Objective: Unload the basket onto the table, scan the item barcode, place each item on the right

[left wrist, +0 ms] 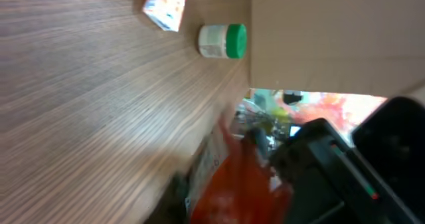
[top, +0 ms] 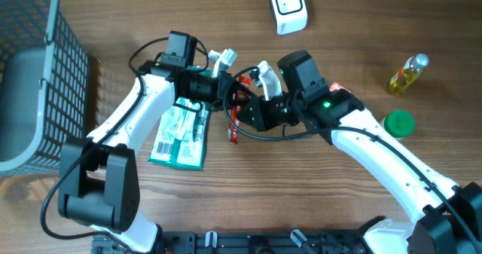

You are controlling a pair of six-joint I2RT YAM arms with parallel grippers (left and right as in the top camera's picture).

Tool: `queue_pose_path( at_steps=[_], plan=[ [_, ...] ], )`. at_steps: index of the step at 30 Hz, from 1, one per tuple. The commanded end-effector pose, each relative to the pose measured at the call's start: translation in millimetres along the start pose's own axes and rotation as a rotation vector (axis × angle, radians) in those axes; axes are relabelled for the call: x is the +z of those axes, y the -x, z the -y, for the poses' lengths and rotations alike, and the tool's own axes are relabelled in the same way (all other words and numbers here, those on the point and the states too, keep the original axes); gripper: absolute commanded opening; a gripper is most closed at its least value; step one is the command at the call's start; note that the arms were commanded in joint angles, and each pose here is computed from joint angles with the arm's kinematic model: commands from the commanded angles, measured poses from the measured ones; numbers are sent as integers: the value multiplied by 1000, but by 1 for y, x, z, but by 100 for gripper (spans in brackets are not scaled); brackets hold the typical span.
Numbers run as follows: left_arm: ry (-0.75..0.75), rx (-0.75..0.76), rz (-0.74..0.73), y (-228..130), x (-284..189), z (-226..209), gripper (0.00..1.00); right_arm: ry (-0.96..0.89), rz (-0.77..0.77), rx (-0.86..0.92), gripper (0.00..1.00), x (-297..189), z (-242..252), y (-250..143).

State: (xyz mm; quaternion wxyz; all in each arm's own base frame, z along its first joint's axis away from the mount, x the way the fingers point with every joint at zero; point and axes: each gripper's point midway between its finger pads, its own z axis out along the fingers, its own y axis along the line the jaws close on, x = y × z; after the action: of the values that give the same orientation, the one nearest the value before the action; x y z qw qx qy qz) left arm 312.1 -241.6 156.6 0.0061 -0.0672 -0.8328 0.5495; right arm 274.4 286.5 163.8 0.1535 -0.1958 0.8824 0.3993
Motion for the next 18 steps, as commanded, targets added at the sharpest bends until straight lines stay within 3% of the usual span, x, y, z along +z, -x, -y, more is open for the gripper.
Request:
queue_pose_path(
  at_steps=[1,7,15,18],
  plan=[
    [57,31,26,5,-2,-3,4,27,29,-23,8,-6,-11,9],
    [37,45,-2,-1,7,4,4,127,37,-111,4,-8,-29,13],
    [32,51,-23,-5,16,10,4,117,46,-111,5,-8,-28,15],
    [33,40,-19,-5,15,9,4,117,60,-112,23,-10,-27,19]
  ],
)
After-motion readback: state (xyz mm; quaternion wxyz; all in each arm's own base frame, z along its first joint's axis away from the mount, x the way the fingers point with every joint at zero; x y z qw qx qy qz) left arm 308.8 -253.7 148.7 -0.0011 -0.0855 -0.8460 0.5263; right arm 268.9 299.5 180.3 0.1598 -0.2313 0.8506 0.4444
